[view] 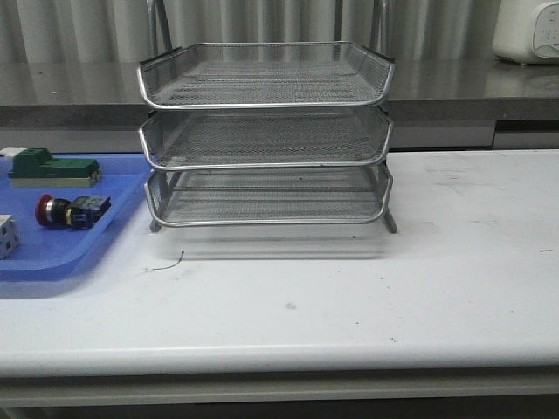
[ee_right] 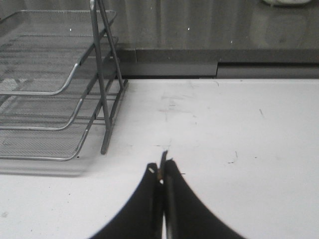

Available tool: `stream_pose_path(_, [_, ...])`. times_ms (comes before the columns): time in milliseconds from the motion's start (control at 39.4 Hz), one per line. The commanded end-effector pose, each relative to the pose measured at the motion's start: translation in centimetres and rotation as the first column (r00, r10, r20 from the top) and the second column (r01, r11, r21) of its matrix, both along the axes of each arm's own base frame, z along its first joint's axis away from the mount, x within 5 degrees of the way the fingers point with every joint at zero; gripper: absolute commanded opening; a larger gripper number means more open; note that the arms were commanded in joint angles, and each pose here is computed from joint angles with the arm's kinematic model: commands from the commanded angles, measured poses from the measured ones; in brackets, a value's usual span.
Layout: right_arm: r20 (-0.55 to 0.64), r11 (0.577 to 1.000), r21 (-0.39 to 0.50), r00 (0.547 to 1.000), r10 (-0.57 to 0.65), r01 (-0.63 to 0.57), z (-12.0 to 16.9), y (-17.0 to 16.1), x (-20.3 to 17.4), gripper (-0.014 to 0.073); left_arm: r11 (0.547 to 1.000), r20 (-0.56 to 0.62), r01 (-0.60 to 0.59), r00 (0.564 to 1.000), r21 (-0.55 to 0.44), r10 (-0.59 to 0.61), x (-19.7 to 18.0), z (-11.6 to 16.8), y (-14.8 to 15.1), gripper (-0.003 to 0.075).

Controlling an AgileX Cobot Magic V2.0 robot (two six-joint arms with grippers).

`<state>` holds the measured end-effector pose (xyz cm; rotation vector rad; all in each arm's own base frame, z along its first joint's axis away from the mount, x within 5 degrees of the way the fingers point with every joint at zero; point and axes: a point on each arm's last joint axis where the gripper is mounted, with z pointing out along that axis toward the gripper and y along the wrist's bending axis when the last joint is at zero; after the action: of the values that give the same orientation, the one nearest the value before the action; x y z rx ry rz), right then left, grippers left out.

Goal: Place button on rack with both arms

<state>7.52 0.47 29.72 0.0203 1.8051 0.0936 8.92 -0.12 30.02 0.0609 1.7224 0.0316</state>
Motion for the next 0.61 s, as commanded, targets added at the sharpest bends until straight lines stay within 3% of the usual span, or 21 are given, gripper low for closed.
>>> stream_pose_path(0, [0.081,1.0,0.014,0.997,-0.008,0.007,1.7,0.0,0.4,-0.011,1.0,0.083,0.004,0.997,0.003,-0.004,0.5,1.7,0.0,-0.0018])
stream_pose_path(76, [0.08,1.0,0.014,0.997,-0.008,0.007,1.6,0.0,0.4,-0.01,1.0,0.083,0.004,0.997,0.003,-0.004,0.5,1.7,0.0,0.0])
stream_pose_path(178, [0.07,1.0,0.013,0.998,-0.008,0.007,1.3,0.0,0.5,-0.0001,1.0,0.078,0.004,0.997,0.003,-0.004,0.5,1.5,0.0,0.0128])
stream_pose_path(279, [0.057,1.0,0.013,0.998,-0.009,0.008,0.8,0.0,0.6,0.0202,1.0,0.065,0.003,0.998,0.002,-0.004,0.5,1.4,0.0,0.0389])
stream_pose_path(356, [0.05,1.0,0.013,0.999,-0.009,0.008,0.6,0.0,0.6,0.0415,1.0,0.062,0.003,0.998,0.002,-0.003,0.5,1.4,0.0,0.0587])
stream_pose_path(432, [0.048,1.0,0.013,0.999,-0.009,0.008,0.5,0.0,0.6,0.056,1.0,0.062,0.003,0.998,0.002,-0.003,0.5,1.4,0.0,0.0703])
stream_pose_path(483, [0.048,1.0,0.013,0.999,-0.009,0.008,0.5,0.0,0.6,0.0611,1.0,0.062,0.003,0.998,0.002,-0.003,0.5,1.4,0.0,0.0692])
stream_pose_path(584, [0.048,1.0,0.013,0.999,-0.009,0.008,0.5,0.0,0.6,0.0601,1.0,0.062,0.003,0.998,0.002,-0.003,0.5,1.4,0.0,0.0657])
